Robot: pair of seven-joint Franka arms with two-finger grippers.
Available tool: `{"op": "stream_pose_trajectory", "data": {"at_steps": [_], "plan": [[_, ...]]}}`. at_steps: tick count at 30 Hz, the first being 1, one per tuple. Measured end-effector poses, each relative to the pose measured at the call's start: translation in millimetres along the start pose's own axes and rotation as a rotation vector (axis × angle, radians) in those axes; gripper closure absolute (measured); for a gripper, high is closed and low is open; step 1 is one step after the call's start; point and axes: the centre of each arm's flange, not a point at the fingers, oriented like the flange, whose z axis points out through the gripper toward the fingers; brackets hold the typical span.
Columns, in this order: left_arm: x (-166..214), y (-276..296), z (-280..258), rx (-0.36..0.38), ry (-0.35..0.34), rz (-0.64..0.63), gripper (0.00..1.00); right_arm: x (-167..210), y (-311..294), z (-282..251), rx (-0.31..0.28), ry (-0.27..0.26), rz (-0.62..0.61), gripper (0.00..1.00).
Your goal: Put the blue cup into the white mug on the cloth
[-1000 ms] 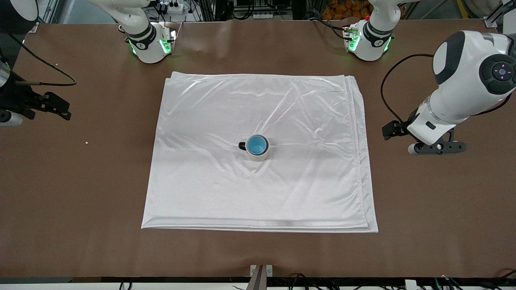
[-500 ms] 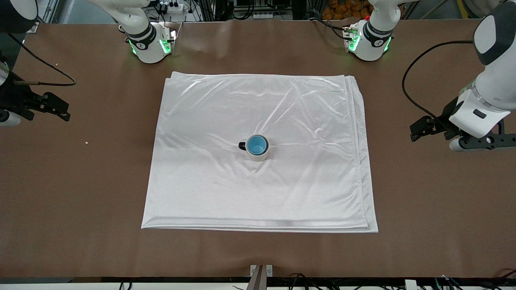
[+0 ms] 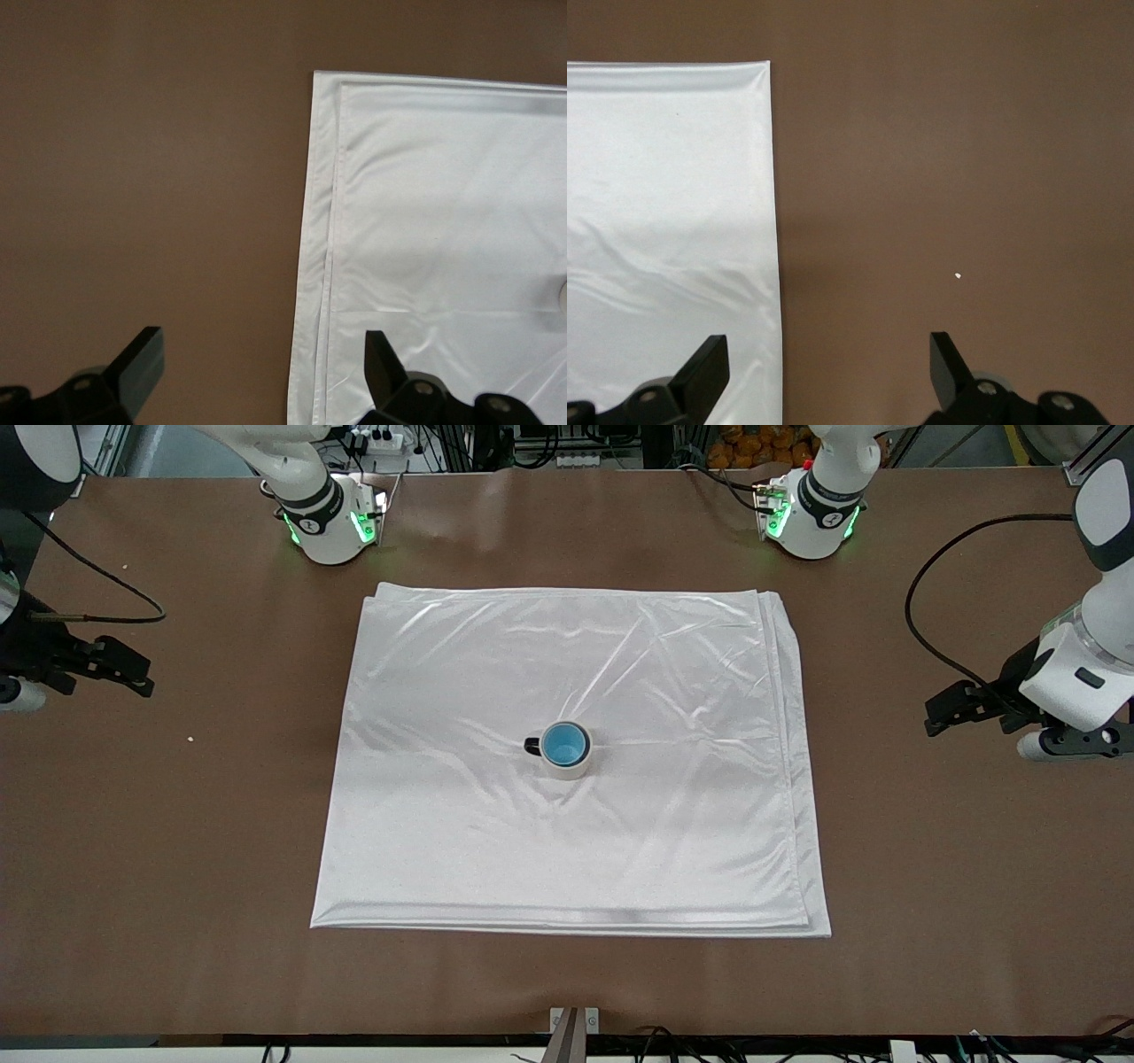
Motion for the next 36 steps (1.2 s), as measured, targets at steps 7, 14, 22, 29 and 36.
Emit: {"op": "stream_pose_trajectory", "data": {"at_steps": [7,14,22,29,36], "plan": [[-1,7,1,-0.001,-0.002,0.012,0.0,1,3,1,0.0,-0.002,0.005,0.0],[0,1,2,0.0,-0.007,0.004,0.0,2,4,1,0.0,0.006,0.007,0.0],[0,1,3,0.0,-0.009,0.005,0.0,3,4,1,0.0,0.015,0.007,0.0],[0,-1,3,0.0,-0.009,0.002,0.0,3,4,1,0.001,0.018,0.007,0.0],[1,-7,2,0.002,-0.007,-0.007,0.0,4,1,0,0.001,0.026,0.003,0.0]]}}
